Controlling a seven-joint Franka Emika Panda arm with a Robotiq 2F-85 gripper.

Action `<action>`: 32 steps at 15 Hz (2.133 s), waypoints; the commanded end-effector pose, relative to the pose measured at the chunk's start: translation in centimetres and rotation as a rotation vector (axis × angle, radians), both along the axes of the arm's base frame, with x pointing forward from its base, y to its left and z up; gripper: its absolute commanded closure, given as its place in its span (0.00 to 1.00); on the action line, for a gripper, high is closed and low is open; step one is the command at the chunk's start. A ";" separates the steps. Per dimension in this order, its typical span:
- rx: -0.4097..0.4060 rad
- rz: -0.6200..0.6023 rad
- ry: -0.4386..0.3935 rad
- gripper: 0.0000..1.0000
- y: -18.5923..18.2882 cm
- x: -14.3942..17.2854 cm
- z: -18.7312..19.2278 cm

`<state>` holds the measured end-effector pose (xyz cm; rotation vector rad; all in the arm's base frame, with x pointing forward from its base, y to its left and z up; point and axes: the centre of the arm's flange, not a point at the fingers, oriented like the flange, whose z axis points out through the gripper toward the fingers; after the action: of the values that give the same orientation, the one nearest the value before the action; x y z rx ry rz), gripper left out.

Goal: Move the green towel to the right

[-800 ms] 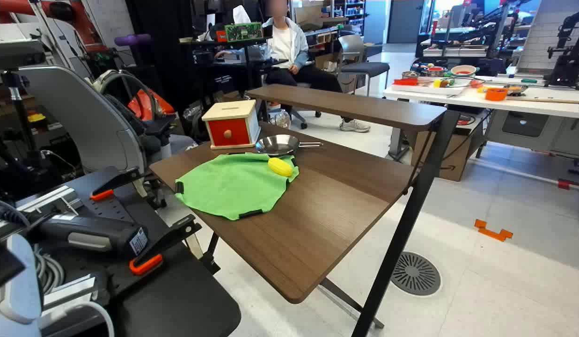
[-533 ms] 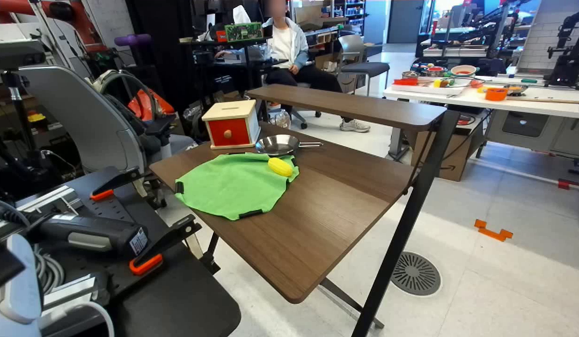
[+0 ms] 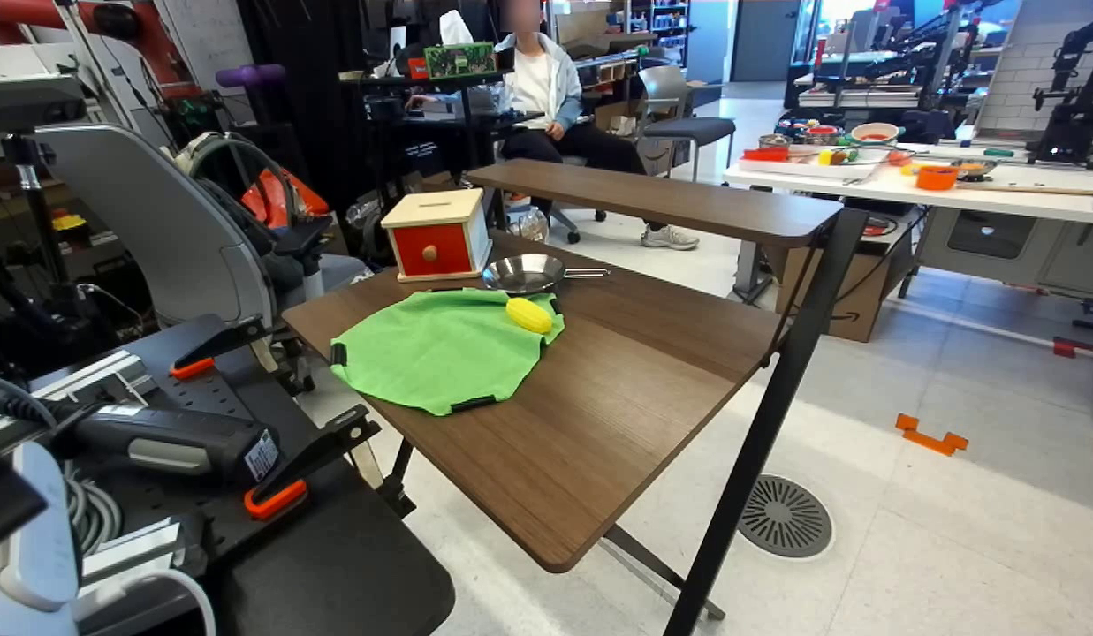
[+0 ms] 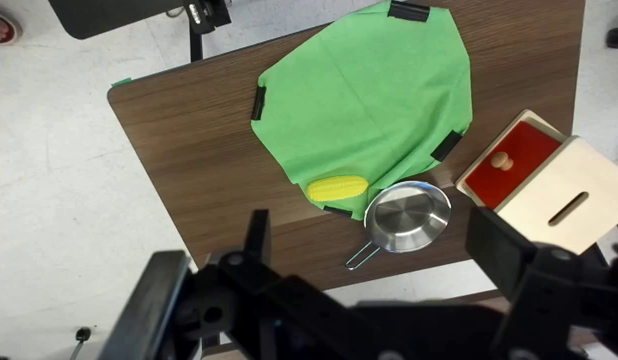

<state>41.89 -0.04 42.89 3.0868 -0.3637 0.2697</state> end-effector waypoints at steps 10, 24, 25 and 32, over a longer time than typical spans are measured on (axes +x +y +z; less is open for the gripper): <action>0.051 -0.066 0.115 0.00 8.5 10.9 -14.7; -0.055 -0.148 0.274 0.00 4.3 12.9 -28.1; -0.058 -0.152 0.278 0.00 4.1 13.1 -28.5; -0.080 -0.165 0.208 0.00 3.6 14.1 -33.0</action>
<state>54.96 3.31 12.11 2.9679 -0.5713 -0.1371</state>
